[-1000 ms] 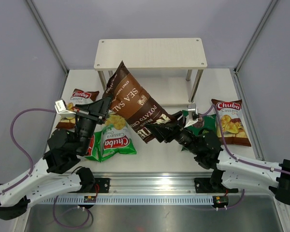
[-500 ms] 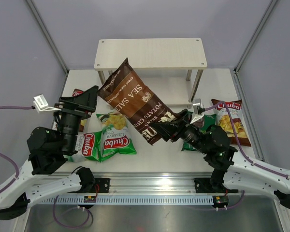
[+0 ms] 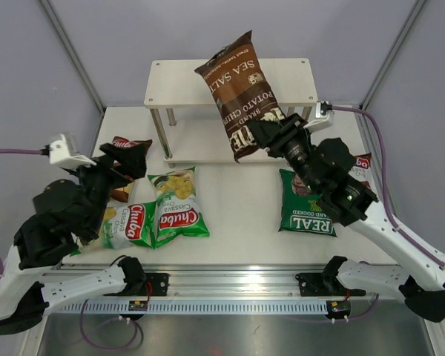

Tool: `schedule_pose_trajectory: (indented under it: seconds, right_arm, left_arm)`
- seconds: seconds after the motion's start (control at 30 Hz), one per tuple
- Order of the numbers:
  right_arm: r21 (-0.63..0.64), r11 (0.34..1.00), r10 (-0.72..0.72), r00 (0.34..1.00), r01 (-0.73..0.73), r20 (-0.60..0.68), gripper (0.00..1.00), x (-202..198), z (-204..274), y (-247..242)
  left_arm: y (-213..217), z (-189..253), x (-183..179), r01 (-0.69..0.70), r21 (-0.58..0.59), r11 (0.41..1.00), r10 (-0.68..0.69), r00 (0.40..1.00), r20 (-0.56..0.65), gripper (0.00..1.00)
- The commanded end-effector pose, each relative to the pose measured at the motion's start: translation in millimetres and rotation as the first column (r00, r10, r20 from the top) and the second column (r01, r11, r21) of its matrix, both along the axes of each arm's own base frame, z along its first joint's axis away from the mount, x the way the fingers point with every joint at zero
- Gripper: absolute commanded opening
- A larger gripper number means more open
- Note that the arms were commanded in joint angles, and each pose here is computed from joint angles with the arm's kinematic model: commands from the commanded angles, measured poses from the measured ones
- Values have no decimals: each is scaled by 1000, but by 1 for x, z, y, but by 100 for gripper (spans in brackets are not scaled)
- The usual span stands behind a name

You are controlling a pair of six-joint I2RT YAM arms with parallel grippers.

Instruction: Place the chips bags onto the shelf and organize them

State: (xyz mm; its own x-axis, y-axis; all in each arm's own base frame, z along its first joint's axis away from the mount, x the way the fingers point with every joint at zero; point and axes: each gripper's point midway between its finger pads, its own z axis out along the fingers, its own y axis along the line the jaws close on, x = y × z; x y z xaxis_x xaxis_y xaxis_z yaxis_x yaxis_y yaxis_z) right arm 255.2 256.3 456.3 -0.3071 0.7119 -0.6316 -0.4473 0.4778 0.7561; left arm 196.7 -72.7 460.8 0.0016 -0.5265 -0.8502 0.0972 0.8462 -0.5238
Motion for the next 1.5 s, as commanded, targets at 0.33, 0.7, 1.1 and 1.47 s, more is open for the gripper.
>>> schedule_pose_trajectory:
  seconds: [0.33,0.7,1.1,1.47]
  right_arm:
    - [226,910,-272,912,347,-306,0,130,6,63]
    - [186,883,-338,859,430,-384,0,169,-35,169]
    - [218,863,-332,837,455,-435,13,179,-60,196]
    - [275,862,-286,857,425,-428,27,182,-51,208]
  left_arm:
    - [59,-140,-34,-17,332,943,127,942,-312,99]
    - [113,-161,-44,-224,204,953,262,947,-186,99]
    - [115,-162,-47,-219,164,962,248,952,-180,99]
    - [120,-163,-50,-222,121,967,241,955,-173,99]
